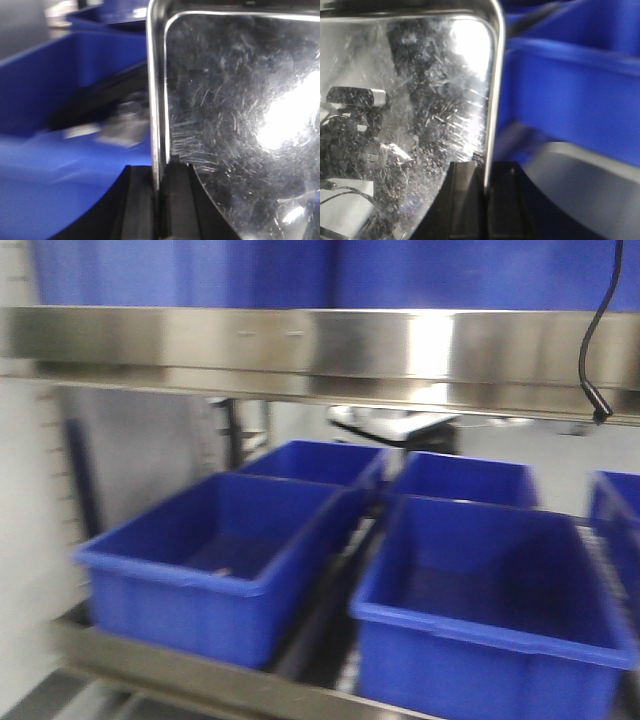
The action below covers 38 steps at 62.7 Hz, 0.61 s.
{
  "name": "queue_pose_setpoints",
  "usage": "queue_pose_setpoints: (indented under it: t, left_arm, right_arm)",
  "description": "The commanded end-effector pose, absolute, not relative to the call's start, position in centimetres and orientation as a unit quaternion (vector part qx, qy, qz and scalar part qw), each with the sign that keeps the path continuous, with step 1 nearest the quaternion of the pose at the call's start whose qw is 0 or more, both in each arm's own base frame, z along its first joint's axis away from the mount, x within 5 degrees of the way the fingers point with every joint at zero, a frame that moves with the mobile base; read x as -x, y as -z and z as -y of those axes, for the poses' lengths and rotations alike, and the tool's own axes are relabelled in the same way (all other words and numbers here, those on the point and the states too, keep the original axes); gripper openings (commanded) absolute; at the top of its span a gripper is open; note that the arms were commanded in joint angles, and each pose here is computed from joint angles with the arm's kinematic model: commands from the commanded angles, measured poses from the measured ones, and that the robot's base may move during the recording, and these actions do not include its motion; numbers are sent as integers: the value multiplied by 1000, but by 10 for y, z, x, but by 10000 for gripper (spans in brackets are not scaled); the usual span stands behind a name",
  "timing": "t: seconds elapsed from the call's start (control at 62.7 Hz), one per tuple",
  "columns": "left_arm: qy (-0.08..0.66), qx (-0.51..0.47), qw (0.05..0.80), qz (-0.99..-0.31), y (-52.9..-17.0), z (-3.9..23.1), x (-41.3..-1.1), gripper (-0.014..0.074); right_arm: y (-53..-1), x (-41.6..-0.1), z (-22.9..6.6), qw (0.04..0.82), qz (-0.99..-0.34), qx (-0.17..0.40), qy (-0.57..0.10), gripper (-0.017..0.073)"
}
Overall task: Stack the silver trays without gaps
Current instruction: 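Drive up to the second rack of blue bins holding the tray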
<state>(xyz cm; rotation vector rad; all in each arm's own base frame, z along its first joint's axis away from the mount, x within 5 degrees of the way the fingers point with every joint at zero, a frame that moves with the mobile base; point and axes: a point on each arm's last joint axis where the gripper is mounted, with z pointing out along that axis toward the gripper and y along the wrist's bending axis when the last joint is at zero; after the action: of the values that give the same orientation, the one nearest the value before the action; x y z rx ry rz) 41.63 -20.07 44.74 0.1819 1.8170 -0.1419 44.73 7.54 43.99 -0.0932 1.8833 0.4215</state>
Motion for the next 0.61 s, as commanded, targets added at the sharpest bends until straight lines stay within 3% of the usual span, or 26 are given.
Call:
queue_pose_setpoints:
  t: [0.0, 0.59]
  left_arm:
    - [48, -81, 629, -771, -457, 192, -416, -19]
    - [48, -81, 629, -771, -457, 192, -416, -19]
  right_arm:
    - [-453, -443, -74, 594, -784, 45, -171, -79]
    - [-453, -443, -74, 594, -784, 45, -171, -79]
